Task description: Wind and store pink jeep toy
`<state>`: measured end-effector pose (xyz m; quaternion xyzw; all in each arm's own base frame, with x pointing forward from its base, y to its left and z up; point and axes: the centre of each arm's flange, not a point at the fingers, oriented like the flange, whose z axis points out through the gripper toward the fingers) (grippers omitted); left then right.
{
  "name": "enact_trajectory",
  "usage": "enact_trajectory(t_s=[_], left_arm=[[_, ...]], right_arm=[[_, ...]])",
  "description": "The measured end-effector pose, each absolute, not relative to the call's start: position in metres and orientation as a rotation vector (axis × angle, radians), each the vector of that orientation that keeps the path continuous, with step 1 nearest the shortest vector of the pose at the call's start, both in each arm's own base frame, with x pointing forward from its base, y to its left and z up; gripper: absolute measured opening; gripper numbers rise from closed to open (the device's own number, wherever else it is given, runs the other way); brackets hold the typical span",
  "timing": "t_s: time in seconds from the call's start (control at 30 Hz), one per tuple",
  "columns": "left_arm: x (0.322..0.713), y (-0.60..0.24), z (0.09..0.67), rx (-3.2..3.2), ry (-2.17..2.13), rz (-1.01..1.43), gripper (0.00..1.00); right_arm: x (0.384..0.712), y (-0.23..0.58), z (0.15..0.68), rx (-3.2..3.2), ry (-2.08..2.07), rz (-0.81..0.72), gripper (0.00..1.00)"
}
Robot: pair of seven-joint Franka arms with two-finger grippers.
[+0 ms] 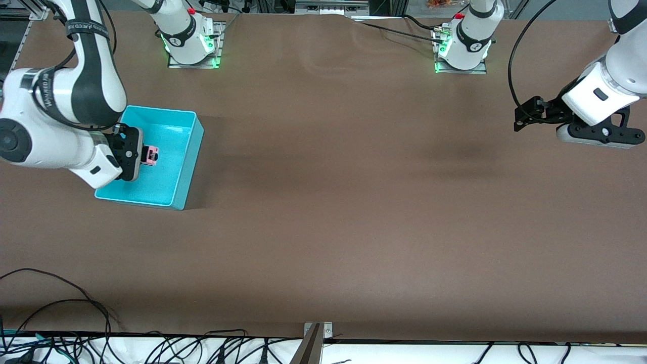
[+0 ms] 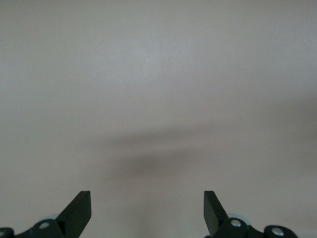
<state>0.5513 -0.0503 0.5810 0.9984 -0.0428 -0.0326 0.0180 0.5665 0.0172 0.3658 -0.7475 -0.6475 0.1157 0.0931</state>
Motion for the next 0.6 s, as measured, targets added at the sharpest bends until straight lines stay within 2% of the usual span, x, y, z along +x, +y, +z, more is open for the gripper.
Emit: enact_trajectory(t_s=[0.23, 0.6], left_arm=[[0.551, -0.052, 0.581, 3.101, -0.139, -0.102, 1.00], [0.551, -0.055, 0.581, 3.101, -0.145, -0.102, 1.00]], right_arm=[[0.501, -0.012, 0.295, -2.181, -1.945, 0.302, 0.51], [0.458, -0.023, 0.242, -2.178, -1.984, 0.269, 0.51]])
